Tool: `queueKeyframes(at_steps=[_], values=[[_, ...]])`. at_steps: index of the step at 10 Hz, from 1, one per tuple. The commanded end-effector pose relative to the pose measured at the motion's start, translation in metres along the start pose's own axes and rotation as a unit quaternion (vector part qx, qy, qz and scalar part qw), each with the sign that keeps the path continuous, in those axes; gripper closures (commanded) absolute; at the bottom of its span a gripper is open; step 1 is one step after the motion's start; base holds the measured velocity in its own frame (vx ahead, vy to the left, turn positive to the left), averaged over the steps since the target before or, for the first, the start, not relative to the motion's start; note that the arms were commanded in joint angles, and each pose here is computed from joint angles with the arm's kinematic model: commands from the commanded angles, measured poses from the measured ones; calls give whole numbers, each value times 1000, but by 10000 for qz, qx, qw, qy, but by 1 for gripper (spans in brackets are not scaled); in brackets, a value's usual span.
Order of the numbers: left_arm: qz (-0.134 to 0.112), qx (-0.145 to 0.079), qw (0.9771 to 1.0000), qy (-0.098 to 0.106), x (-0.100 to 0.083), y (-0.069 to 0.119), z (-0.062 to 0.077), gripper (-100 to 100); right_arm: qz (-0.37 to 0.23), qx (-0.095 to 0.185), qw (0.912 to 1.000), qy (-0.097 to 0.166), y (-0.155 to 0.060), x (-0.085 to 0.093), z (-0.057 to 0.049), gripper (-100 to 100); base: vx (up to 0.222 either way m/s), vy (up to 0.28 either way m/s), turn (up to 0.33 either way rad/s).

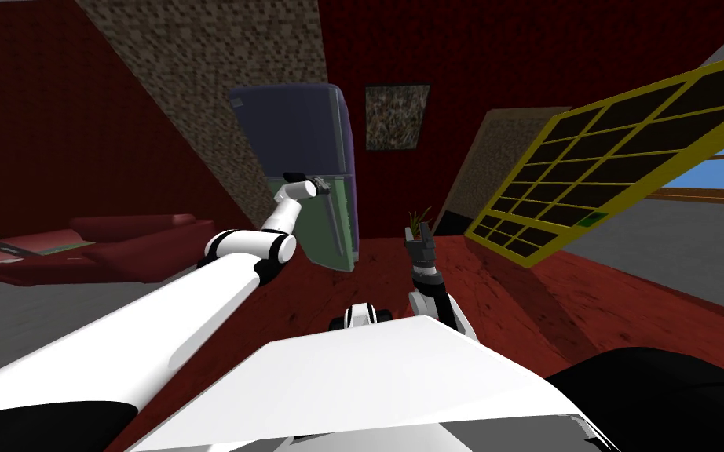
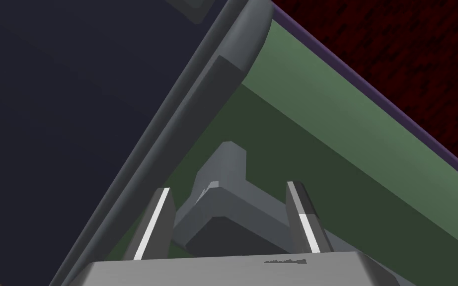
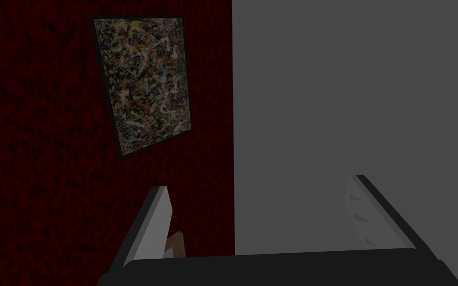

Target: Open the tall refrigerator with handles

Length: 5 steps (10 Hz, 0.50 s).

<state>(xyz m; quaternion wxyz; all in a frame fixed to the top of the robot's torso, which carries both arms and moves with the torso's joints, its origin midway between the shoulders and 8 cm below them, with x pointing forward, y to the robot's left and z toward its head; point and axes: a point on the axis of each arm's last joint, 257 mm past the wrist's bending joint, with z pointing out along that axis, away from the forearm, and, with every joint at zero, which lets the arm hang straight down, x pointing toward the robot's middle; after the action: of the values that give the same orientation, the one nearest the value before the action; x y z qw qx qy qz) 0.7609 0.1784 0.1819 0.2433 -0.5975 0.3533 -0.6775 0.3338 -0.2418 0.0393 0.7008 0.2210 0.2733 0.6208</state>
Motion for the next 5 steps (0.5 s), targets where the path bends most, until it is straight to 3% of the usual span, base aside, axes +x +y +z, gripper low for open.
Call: queueKeyframes(at_steps=[1,2,5], values=[[-7,-45,10000,76,9,5,2,100,0,-1,10000,0,0,0,0,0,-114,138,-52],[-10,-168,9997,192,22,19,3,100,1,1,10000,-1,0,0,0,0,-79,215,-59],[-18,-262,9992,294,34,30,3,100,0,0,10000,0,0,0,0,0,-89,232,-71]])
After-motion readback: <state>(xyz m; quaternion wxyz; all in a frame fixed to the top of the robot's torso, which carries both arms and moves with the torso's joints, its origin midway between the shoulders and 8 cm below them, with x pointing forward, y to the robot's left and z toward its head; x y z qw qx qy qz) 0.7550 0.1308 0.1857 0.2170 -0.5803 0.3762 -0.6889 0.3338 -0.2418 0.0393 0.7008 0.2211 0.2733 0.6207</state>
